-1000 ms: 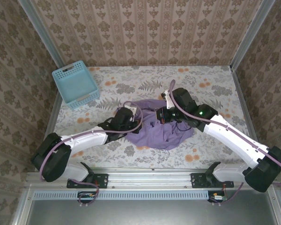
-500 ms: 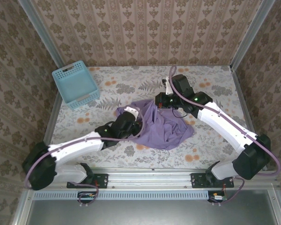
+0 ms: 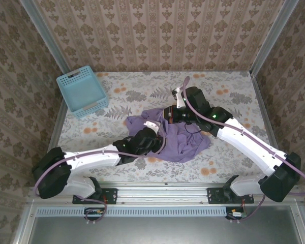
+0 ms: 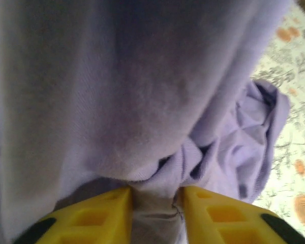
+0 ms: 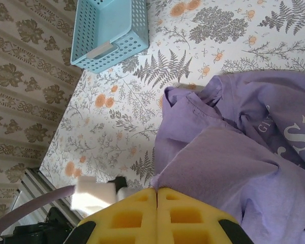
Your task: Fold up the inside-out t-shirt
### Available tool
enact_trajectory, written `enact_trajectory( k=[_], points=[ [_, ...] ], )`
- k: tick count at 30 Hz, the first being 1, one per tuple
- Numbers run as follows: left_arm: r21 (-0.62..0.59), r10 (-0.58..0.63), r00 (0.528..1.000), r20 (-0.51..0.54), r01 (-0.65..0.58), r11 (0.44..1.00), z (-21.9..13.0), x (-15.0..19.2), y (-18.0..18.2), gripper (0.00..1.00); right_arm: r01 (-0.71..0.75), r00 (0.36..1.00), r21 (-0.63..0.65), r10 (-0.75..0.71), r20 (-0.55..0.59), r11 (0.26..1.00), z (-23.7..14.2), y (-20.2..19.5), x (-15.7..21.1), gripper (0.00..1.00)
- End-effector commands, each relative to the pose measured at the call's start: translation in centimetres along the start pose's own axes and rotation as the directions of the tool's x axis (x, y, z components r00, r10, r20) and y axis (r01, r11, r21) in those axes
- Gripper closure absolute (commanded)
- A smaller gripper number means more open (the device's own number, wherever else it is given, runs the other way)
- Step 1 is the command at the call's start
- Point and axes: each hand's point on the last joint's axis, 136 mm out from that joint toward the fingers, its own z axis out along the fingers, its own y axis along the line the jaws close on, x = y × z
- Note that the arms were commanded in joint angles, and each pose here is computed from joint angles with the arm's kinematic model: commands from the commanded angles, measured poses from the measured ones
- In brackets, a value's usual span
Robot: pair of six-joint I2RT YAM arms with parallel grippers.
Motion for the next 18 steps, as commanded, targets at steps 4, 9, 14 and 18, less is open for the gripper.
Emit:
enact_trajectory(
  k=[4, 9, 14, 18],
  points=[
    [0.014, -0.027, 0.998, 0.052, 0.026, 1.000, 0.9, -1.3, 0.1, 0.94, -0.021, 0.994, 0.077, 0.013, 0.110, 0.997, -3.1, -1.2, -1.3, 1.00],
    [0.045, 0.070, 0.996, 0.048, -0.072, 0.996, 0.2, 0.4, -0.6, 1.00, -0.134, 0.977, 0.198, 0.096, 0.188, 0.971, -5.7, -5.9, -2.8, 1.00],
    [0.046, 0.186, 0.982, 0.039, -0.187, 0.981, -0.8, 2.1, -0.6, 1.00, -0.172, 0.973, 0.235, 0.128, 0.193, 0.957, -6.7, -8.1, -3.5, 1.00],
    [0.051, 0.228, 0.971, 0.064, -0.232, 0.971, -2.0, 2.3, -0.2, 1.00, -0.182, 0.978, 0.275, 0.144, 0.152, 0.944, -5.1, -9.9, -2.4, 1.00]
  ],
)
